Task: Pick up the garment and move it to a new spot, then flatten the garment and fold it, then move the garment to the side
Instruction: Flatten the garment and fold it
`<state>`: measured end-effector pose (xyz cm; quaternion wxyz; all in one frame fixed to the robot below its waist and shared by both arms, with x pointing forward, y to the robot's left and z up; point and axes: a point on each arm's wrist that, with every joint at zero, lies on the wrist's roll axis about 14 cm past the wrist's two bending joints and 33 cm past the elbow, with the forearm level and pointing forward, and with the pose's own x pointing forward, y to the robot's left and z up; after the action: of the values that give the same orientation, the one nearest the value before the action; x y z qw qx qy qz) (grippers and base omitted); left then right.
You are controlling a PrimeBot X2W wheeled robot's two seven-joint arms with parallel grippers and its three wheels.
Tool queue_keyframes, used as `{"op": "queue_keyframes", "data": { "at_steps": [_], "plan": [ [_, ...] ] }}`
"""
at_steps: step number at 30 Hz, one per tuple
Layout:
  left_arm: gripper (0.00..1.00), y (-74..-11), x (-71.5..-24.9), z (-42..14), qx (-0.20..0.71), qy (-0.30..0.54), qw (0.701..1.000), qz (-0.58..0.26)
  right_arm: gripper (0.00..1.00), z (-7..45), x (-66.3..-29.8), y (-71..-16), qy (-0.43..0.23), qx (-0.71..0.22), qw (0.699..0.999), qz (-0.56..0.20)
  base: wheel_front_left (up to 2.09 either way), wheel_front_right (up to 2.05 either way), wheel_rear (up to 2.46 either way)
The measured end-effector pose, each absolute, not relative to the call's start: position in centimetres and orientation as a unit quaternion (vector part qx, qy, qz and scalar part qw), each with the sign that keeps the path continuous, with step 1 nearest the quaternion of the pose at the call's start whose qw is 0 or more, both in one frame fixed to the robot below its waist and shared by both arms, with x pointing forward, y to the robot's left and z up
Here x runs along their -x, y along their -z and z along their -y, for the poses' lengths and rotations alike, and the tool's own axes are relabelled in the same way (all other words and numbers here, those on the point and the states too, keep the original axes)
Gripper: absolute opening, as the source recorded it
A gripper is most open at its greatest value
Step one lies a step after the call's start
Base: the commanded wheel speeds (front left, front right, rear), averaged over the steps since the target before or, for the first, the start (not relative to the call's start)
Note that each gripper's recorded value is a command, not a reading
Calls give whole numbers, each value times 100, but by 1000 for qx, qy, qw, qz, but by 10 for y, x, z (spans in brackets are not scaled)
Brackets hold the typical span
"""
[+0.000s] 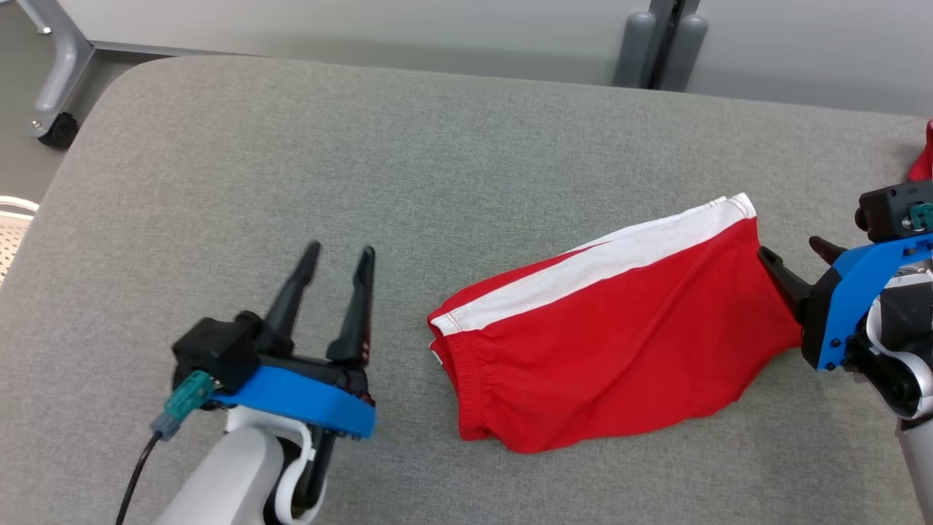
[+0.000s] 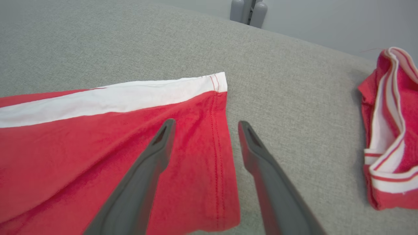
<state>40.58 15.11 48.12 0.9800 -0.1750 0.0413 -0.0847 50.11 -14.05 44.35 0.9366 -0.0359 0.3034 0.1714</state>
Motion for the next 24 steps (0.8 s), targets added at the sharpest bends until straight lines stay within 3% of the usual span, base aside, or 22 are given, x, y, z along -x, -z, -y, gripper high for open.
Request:
{"op": "queue_keyframes", "data": {
  "at_steps": [6, 17, 24],
  "plan": [
    [100, -495, -419, -167, 107, 62, 992, 7, 100, 144, -499, -425, -152, -4, 931, -331, 0, 0, 0],
    [100, -460, -418, -180, 89, 31, 995, -28, 100, 149, -516, -395, -103, -29, 928, -357, 0, 0, 0],
    [100, -455, -412, -189, 87, 16, 995, -35, 100, 129, -512, -369, -110, -16, 918, -381, 0, 0, 0]
  ]
}}
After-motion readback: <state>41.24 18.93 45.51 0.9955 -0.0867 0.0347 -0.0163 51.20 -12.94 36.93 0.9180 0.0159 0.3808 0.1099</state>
